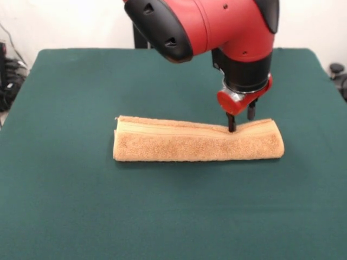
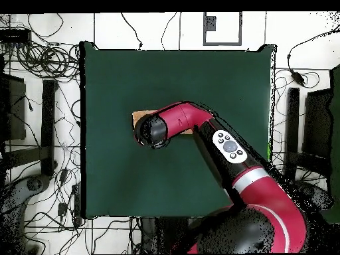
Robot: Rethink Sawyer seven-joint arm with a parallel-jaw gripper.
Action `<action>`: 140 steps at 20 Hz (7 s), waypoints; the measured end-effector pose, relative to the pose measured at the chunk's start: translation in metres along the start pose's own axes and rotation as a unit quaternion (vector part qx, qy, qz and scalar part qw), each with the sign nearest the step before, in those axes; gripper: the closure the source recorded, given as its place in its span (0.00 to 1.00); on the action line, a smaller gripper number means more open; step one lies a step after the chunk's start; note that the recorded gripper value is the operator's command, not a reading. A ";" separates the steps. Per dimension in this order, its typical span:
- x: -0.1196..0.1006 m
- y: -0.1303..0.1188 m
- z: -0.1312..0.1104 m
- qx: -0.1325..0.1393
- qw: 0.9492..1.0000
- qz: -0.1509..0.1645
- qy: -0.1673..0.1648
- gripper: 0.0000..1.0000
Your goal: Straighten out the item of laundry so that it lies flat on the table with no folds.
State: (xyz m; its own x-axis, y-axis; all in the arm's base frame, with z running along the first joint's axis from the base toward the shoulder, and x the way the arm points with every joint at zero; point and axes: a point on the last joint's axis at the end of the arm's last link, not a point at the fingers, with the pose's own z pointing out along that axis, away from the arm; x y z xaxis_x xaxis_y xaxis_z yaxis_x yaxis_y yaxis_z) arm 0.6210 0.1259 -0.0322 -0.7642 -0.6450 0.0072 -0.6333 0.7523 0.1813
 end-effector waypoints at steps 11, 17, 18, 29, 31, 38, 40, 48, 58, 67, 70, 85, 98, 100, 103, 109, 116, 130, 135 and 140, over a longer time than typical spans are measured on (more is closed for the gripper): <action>-0.001 0.010 0.002 0.034 0.999 -0.019 0.009 0.00; -0.002 0.014 0.003 0.050 0.998 -0.024 0.010 0.00; -0.002 0.014 0.003 0.051 0.998 -0.024 0.010 0.00; -0.002 0.014 0.003 0.055 0.998 -0.009 0.003 0.00; -0.001 0.014 0.003 0.056 0.998 -0.008 0.002 0.00; -0.001 0.014 0.003 0.056 0.998 0.001 -0.001 0.00; -0.001 0.013 0.003 0.055 0.998 0.004 -0.002 0.00; -0.001 0.013 0.003 0.055 0.998 0.015 -0.005 0.00; 0.004 0.006 0.003 0.068 0.997 0.021 -0.007 1.00; 0.004 0.007 0.004 0.068 0.997 0.031 -0.009 1.00; 0.004 0.008 0.004 0.070 0.997 0.031 -0.008 1.00; -0.001 0.008 -0.015 0.057 0.996 0.065 -0.016 1.00; -0.003 0.017 -0.049 0.033 0.995 0.098 -0.003 1.00; -0.005 0.017 -0.056 0.026 0.994 0.107 0.002 1.00; -0.006 0.017 -0.060 0.026 0.994 0.109 0.003 1.00; -0.006 0.016 -0.062 0.026 0.994 0.110 0.003 1.00; -0.006 0.016 -0.062 0.027 0.994 0.109 0.003 0.00; -0.003 0.015 -0.059 0.029 0.994 0.106 0.006 0.00; 0.008 0.007 -0.051 0.029 0.994 0.106 0.011 0.00; 0.021 -0.004 -0.035 0.029 0.994 0.101 0.023 0.00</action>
State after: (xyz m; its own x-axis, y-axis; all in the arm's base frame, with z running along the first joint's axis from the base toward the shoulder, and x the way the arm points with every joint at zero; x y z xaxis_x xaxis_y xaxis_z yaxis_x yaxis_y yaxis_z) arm 0.6114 0.1045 0.0022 -0.8706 -0.4851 0.0818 -0.4753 0.8724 0.1139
